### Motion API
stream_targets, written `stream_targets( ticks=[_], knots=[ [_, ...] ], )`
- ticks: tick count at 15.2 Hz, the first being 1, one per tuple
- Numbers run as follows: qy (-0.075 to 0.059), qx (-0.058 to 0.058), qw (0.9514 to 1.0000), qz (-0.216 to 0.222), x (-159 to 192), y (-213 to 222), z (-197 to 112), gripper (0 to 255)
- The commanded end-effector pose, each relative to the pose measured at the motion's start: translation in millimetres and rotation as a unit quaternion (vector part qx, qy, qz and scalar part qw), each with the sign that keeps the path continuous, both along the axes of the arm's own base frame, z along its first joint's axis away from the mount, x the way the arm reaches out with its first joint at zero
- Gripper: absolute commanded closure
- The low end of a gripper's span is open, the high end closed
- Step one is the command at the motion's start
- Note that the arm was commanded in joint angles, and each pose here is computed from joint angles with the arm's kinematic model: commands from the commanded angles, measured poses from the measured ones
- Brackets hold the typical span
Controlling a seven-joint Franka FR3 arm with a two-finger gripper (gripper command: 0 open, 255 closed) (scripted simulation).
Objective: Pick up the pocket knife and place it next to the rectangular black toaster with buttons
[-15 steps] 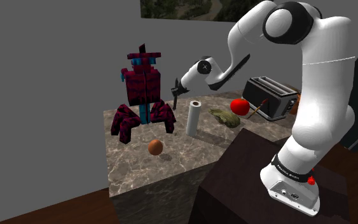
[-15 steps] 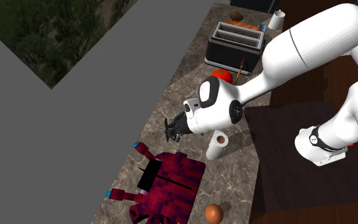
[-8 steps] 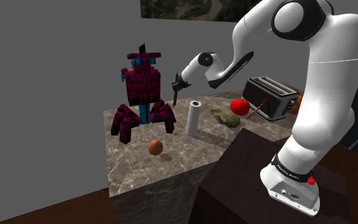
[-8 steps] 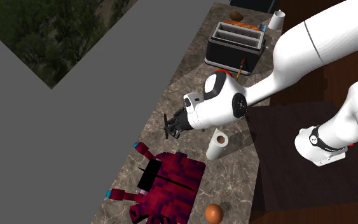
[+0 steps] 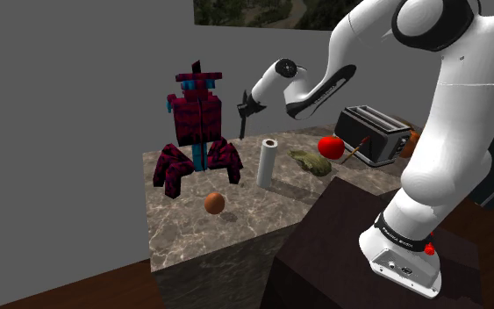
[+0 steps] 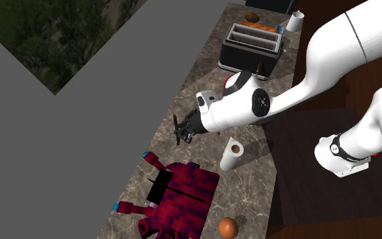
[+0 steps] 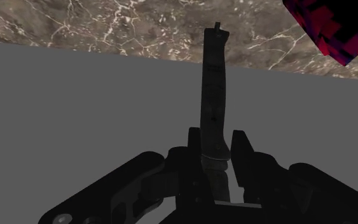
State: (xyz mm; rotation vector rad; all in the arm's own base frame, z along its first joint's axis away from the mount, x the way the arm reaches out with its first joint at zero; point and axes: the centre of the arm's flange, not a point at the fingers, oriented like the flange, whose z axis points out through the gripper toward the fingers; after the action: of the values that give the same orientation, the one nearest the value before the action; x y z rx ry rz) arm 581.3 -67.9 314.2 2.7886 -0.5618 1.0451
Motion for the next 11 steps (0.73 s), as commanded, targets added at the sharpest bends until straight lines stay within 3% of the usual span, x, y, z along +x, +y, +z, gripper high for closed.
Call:
stream_targets(
  ticks=[1, 11],
  knots=[
    [0.000, 0.000, 1.0000, 0.000, 0.2, 0.3, 11.3, 255],
    [0.000, 0.000, 1.0000, 0.000, 0.2, 0.3, 64.1, 255]
  ],
)
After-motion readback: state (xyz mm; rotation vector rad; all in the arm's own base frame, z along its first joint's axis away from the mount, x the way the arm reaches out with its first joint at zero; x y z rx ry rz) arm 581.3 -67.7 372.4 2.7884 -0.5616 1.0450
